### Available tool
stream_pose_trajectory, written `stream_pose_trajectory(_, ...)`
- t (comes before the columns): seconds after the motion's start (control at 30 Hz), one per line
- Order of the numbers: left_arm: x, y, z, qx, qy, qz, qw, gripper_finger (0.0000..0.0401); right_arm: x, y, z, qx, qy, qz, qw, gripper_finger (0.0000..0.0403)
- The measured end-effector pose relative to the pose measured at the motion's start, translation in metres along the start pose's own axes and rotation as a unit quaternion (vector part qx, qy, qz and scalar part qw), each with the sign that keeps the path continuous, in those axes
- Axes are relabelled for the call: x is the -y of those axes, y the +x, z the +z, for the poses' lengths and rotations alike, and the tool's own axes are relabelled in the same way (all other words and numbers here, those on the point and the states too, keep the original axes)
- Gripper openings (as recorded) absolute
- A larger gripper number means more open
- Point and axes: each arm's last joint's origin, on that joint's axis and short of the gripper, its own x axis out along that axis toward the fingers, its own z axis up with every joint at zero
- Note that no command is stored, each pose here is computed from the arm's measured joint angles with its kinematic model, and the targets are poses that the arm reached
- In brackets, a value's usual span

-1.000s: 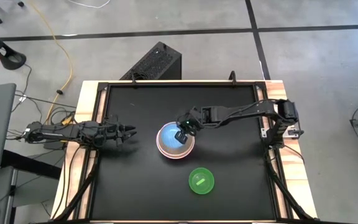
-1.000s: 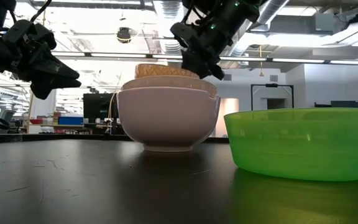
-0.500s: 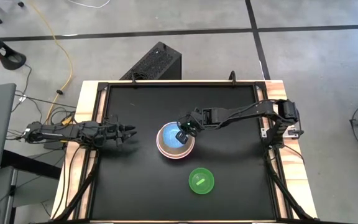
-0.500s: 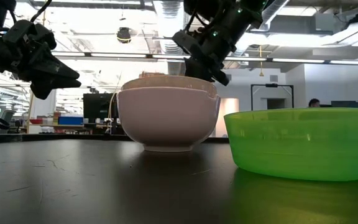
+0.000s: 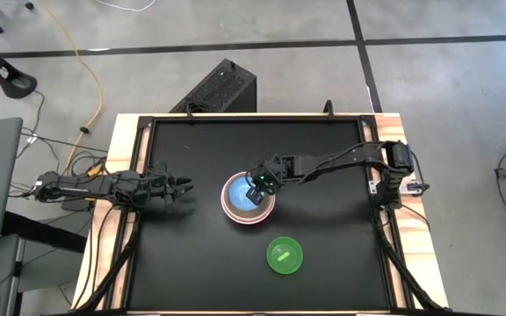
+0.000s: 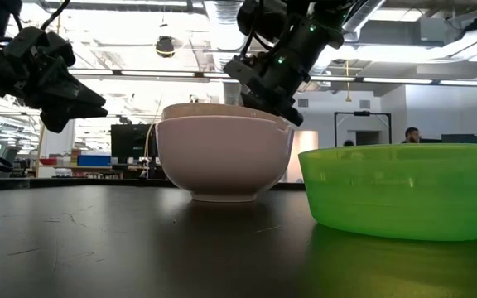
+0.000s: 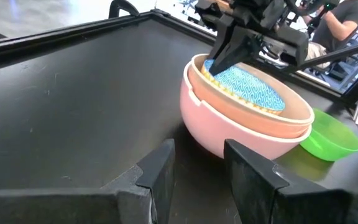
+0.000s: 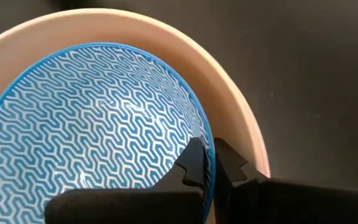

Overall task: Nest bowls inside each other by size order
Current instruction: Stack the blue pattern bowl on top of the gray bowl, then stack the green bowl on top of the blue pattern bowl

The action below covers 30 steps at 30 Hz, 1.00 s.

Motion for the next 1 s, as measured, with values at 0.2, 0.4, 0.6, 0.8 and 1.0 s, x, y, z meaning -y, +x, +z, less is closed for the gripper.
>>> stream_pose_trajectory(0.2,0.0,0.0,0.0,0.0,0.0,0.001,1.0,0.0128,-0.001,0.0,-0.001,-0.009,0.001,0.015,1.0,0.0039)
stream_pose_trajectory(0.4,0.0,0.0,0.0,0.0,0.0,0.001,1.0,0.0128,-0.001,-0.002,0.0,-0.012,0.01,0.024,1.0,0.0095)
stream_pose_trajectory(0.6,0.0,0.0,0.0,0.001,-0.003,0.001,1.0,0.0128,-0.001,-0.015,0.013,-0.012,0.0,0.02,1.0,0.0123)
stream_pose_trajectory(0.8,0.0,0.0,0.0,0.001,-0.004,-0.001,1.0,0.0128,-0.009,-0.037,0.028,-0.042,-0.012,0.008,0.999,0.0121)
stream_pose_trajectory(1.0,0.0,0.0,0.0,-0.001,-0.004,-0.005,1.0,0.0128,-0.042,-0.072,0.027,-0.083,-0.048,0.021,0.995,0.012)
